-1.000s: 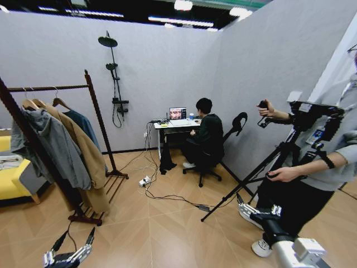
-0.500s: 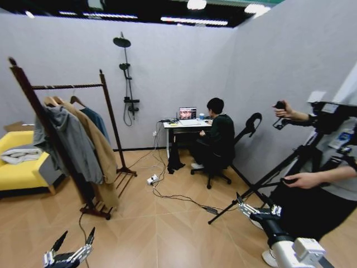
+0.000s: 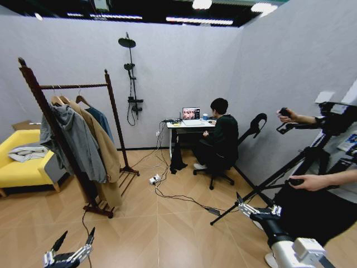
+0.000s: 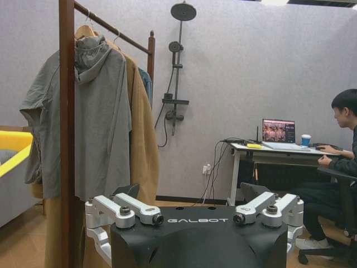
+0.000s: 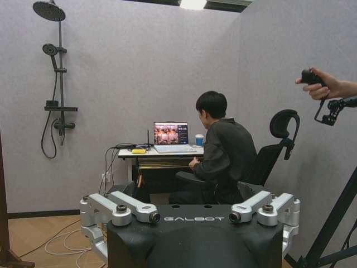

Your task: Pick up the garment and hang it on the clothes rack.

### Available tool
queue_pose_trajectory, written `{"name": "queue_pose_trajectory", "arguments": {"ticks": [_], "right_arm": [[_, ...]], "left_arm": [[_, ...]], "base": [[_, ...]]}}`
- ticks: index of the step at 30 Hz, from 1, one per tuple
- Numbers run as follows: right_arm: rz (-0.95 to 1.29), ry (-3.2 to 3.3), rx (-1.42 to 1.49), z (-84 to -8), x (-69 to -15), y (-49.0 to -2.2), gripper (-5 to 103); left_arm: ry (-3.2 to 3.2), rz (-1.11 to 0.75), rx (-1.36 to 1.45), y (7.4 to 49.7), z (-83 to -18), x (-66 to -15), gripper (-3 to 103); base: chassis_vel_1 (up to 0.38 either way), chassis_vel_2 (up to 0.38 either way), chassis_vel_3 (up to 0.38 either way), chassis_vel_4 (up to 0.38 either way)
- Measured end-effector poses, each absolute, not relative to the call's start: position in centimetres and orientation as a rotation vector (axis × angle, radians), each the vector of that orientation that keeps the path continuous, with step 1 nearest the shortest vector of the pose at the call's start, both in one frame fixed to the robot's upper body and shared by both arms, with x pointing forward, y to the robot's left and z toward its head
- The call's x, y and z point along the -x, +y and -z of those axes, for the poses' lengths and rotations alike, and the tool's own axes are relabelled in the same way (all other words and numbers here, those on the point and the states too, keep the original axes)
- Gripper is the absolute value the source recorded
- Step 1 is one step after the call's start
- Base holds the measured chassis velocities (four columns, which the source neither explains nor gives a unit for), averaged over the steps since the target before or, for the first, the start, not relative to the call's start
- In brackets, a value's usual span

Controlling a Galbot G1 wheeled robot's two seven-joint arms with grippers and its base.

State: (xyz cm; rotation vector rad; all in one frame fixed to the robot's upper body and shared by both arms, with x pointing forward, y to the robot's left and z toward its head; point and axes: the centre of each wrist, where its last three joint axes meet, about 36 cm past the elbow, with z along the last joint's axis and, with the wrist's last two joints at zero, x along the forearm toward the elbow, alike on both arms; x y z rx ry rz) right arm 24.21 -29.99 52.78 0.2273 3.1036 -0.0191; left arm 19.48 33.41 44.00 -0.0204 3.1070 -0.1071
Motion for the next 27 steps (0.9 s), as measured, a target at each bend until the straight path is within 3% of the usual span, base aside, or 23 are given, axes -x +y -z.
{"name": "queue_pose_trajectory", "arguments": {"ticks": [27], "right_arm": [[0.019, 3.104, -0.227, -52.78, -24.21, -29.99, 100]], "left_arm": [[3.107, 0.107, 0.02, 33.4, -44.0, -19.48, 100]], "base": [[0.0, 0.0, 0.0, 0.0]]}}
